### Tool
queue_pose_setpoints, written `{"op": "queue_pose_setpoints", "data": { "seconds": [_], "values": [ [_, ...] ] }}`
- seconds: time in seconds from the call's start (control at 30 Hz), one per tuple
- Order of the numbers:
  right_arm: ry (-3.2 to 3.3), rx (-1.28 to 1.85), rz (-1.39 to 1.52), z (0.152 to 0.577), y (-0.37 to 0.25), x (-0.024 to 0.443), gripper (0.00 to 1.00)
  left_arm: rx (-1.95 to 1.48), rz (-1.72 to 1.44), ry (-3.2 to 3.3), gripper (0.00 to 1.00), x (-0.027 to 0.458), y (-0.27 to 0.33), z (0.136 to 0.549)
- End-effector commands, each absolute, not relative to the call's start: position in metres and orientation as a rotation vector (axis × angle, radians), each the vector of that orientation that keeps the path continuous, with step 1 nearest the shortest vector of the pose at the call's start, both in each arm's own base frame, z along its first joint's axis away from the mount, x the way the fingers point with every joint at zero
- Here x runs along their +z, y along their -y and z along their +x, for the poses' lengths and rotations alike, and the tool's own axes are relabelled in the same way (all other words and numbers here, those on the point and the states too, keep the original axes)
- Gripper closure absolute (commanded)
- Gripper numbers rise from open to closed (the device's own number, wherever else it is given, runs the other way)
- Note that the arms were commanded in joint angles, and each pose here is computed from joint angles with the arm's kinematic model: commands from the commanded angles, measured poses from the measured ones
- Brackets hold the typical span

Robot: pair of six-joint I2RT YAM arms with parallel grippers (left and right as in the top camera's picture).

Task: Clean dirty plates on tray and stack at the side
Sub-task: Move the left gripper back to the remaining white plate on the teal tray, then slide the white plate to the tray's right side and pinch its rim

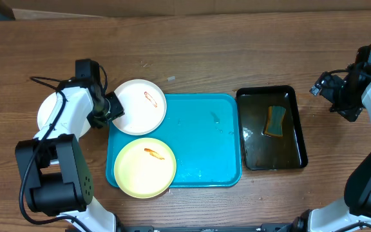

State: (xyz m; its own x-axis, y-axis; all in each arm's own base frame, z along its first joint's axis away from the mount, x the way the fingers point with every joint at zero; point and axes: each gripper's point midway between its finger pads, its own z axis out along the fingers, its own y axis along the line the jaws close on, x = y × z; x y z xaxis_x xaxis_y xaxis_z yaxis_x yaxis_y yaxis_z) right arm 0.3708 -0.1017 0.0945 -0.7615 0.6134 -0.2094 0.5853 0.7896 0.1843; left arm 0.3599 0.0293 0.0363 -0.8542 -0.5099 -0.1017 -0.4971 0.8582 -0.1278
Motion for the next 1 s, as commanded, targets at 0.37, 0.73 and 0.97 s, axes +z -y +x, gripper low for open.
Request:
{"op": "queue_pose_setpoints", "data": {
  "seconds": [0.37, 0.73, 0.97],
  "values": [
    [-2.698, 0.169, 0.926, 0.376, 0.103, 0.101, 0.00, -0.099, -0.767, -2.911, 0.73, 0.030, -0.022, 0.352],
    [-2.698, 0.169, 0.926, 0.376, 0.103, 0.101, 0.00, -0.099, -0.749, -2.918, 0.96, 0.026, -0.018, 0.350],
    [-2.698, 0.169, 0.926, 0.376, 0.103, 0.101, 0.00, -0.134, -0.731, -2.940, 0.96, 0.022, -0.008, 0.345]
  ]
}}
